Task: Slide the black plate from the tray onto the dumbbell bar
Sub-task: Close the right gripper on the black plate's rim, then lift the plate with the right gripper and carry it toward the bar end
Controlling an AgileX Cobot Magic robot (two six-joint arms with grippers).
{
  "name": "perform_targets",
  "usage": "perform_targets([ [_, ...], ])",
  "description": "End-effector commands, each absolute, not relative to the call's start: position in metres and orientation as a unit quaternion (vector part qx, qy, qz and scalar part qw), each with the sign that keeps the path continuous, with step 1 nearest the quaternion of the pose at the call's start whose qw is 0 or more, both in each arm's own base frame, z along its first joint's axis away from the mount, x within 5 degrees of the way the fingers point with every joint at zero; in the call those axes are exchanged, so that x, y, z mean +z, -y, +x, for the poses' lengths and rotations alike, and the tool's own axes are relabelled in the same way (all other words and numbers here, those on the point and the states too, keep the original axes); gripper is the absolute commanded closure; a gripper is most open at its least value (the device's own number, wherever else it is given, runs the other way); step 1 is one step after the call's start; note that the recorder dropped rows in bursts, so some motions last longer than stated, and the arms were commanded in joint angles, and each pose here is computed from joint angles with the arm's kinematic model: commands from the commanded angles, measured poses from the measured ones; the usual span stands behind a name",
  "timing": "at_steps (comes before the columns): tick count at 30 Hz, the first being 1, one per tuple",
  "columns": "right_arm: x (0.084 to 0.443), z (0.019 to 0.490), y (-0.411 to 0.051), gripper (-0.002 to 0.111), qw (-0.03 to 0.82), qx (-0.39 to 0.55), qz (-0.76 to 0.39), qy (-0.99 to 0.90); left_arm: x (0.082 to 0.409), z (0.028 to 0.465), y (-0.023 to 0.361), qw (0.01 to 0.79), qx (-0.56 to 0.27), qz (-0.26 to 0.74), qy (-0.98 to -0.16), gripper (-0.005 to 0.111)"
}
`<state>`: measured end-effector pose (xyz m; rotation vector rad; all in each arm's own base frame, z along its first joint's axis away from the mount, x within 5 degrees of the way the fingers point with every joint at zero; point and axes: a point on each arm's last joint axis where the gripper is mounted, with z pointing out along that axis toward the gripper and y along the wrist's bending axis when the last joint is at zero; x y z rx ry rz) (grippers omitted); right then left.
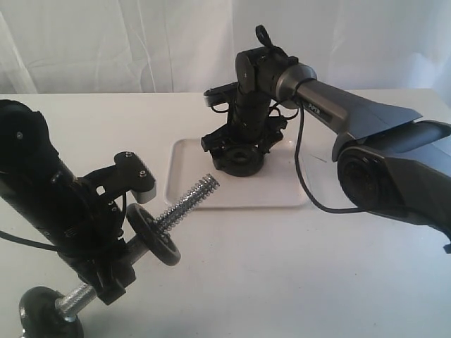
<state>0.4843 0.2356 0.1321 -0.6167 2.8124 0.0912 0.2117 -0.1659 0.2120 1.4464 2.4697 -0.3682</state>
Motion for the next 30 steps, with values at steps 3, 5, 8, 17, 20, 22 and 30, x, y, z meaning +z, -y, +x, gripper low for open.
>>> perform_targets([
  [3, 0.104, 0.476, -0.228, 0.108, 0.065, 0.016, -0.212, -0.975, 0.23, 0.209, 0.172, 0.155, -0.16, 0.476, -0.851, 0.107],
  [5, 0.12, 0.476, -0.227, 0.108, 0.082, 0.011, -0.234, -0.969, 0.23, 0.209, 0.172, 0.155, -0.16, 0.476, -0.851, 0.107],
  [8, 0.158, 0.476, -0.226, 0.108, 0.118, 0.012, -0.234, -0.965, 0.23, 0.209, 0.172, 0.156, -0.159, 0.478, -0.85, 0.107],
  [17, 0.273, 0.443, -0.21, 0.108, 0.2, 0.029, -0.241, -0.949, 0.23, 0.209, 0.172, 0.16, -0.155, 0.5, -0.837, 0.107],
  [20, 0.307, 0.418, -0.191, 0.108, 0.204, 0.056, -0.229, -0.95, 0.23, 0.209, 0.172, 0.16, -0.154, 0.5, -0.837, 0.107],
  [22, 0.319, 0.401, -0.181, 0.108, 0.197, 0.086, -0.226, -0.95, 0.23, 0.209, 0.171, 0.16, -0.152, 0.503, -0.836, 0.107],
  [30, 0.35, 0.324, -0.141, 0.108, 0.179, 0.151, -0.233, -0.944, 0.23, 0.209, 0.171, 0.167, -0.143, 0.545, -0.809, 0.107],
])
